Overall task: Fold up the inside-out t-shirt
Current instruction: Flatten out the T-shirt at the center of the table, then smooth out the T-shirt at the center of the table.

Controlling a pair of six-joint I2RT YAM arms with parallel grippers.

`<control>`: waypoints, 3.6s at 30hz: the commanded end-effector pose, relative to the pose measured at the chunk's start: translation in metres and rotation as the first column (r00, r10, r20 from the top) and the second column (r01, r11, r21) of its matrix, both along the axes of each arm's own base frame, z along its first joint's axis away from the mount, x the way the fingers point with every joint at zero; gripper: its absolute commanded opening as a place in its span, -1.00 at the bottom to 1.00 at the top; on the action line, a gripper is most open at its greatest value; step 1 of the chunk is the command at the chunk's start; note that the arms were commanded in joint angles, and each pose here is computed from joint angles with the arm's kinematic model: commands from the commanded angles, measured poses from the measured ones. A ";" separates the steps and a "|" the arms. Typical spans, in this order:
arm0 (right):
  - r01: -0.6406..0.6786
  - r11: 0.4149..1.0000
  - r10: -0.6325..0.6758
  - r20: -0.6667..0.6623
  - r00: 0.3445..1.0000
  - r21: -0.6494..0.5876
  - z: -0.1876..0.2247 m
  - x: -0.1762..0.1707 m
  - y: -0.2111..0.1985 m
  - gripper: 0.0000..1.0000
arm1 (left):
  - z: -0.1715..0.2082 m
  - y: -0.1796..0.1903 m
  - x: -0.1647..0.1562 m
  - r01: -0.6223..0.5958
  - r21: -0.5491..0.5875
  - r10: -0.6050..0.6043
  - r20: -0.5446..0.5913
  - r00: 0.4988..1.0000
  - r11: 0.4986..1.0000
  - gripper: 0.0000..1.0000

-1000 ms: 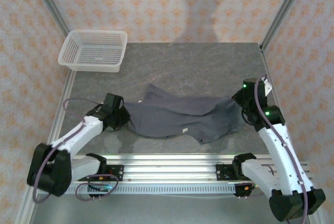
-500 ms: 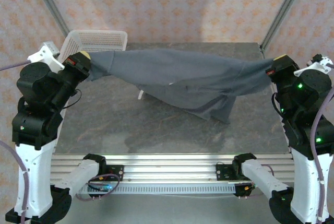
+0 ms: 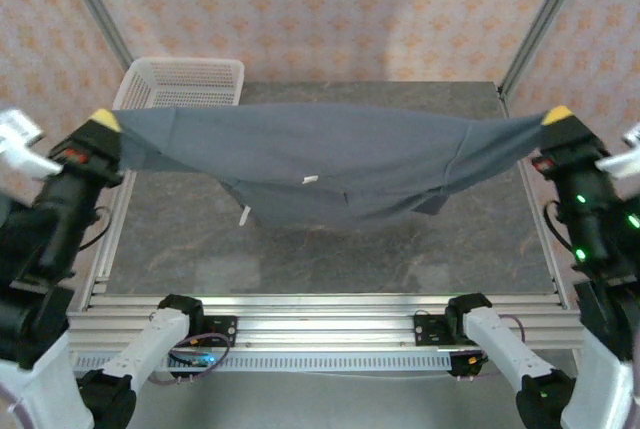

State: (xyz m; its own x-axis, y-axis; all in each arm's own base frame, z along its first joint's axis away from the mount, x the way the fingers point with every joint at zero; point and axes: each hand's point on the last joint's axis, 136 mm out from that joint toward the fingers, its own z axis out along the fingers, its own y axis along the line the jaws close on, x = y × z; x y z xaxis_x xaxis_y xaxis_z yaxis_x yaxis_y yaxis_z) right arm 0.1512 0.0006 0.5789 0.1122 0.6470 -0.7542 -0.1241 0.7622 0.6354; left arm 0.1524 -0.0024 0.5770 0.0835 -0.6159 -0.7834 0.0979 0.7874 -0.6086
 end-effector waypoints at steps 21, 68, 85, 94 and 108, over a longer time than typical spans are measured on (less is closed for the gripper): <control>0.032 0.999 -0.036 -0.539 0.842 -0.017 -0.172 0.262 0.030 -1.00 | -0.143 -0.012 0.243 -0.077 0.030 0.083 -0.401 0.912 0.997 -1.00; -0.775 0.632 0.145 -0.982 0.120 -0.001 -0.540 0.214 0.226 0.21 | -0.349 -0.188 0.130 0.657 0.084 -0.439 -0.681 0.586 0.749 0.45; -0.573 0.779 0.116 -0.839 0.531 -0.255 -0.408 0.322 0.224 -1.00 | -0.355 -0.185 0.128 0.637 0.068 -0.428 -0.686 0.589 0.768 0.46; -0.317 0.905 0.037 -0.692 0.721 -0.282 -0.370 0.498 0.191 -0.07 | -0.393 -0.156 0.136 0.491 0.101 -0.247 -0.766 0.593 0.865 0.46; -0.483 0.865 0.203 -0.784 0.587 -0.138 -0.368 0.315 0.131 0.12 | -0.433 -0.136 0.200 0.195 0.205 0.065 -0.831 0.552 0.959 -0.94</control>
State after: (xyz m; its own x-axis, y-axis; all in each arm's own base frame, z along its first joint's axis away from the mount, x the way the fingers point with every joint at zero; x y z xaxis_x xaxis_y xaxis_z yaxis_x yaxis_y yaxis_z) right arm 0.4977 0.1179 0.2096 -0.7769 0.2442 -0.5804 0.0598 0.9462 0.3181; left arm 0.3338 -0.1439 0.1392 -0.7698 -0.3103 -0.5578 -0.2113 0.9485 -0.2361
